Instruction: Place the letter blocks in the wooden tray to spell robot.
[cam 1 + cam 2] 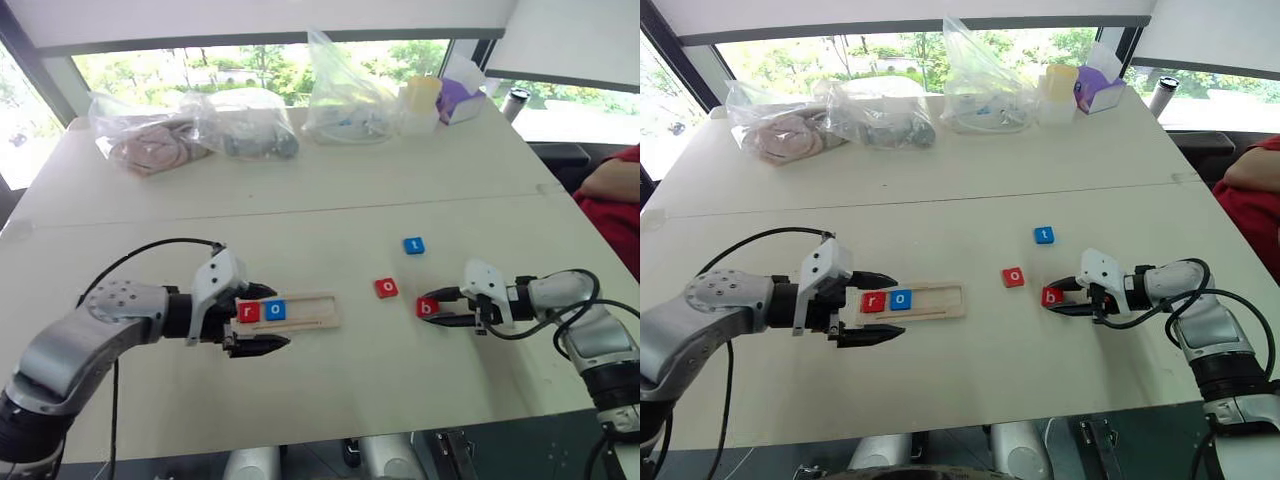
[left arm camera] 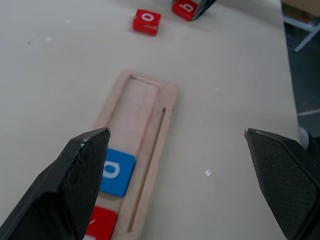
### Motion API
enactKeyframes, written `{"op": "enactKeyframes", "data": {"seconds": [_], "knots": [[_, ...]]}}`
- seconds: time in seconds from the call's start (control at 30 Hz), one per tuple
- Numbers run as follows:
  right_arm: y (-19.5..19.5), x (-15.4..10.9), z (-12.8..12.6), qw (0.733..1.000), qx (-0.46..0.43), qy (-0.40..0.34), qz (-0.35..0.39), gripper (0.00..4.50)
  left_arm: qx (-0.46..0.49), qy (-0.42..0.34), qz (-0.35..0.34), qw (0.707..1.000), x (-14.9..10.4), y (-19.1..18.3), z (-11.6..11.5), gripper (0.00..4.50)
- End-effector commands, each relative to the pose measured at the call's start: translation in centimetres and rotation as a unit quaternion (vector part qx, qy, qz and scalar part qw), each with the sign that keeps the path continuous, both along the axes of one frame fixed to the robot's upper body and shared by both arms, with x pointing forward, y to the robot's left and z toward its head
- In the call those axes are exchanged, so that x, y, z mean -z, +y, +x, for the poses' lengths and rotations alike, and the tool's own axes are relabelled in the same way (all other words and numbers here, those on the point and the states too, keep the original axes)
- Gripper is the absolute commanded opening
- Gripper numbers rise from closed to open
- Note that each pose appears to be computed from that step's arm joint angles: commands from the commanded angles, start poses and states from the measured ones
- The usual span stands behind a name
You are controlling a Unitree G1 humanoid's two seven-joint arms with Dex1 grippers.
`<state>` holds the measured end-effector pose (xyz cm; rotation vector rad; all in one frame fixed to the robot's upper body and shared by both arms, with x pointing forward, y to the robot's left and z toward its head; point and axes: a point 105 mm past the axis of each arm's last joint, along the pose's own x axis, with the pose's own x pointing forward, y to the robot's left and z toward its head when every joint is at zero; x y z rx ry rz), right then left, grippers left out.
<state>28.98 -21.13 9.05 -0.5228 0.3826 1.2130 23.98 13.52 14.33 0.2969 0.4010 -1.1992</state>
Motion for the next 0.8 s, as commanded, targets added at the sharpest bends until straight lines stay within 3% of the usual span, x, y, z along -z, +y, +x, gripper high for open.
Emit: {"op": "enactKeyframes", "data": {"seconds": [0.03, 0.17, 0.37, 0.57, 0.8], "knots": [[3.4, -4.1, 0.6, 0.998, -0.018, -0.039, 0.051, 1.17, -0.027, -0.023, 0.022, 0.999, -1.0, 2.4, 0.6, 4.50], [9.6, -7.2, 0.1, 0.992, -0.067, -0.048, 0.091, 1.17, -0.062, -0.018, 0.064, 0.996, -1.2, 5.9, 0.7, 4.50], [16.9, -5.8, 0.9, 0.991, -0.088, -0.067, 0.077, 1.17, -0.094, -0.005, 0.082, 0.992, -1.1, 8.3, -0.2, 4.50], [19.5, -3.4, 0.9, 0.990, -0.121, -0.065, 0.038, 1.17, -0.104, -0.004, 0.070, 0.992, -0.7, 7.9, -0.7, 4.50], [19.7, -1.6, 0.7, 0.990, -0.139, -0.024, 0.013, 1.17, -0.110, -0.004, 0.058, 0.992, -0.1, 7.1, -0.9, 4.50]]}}
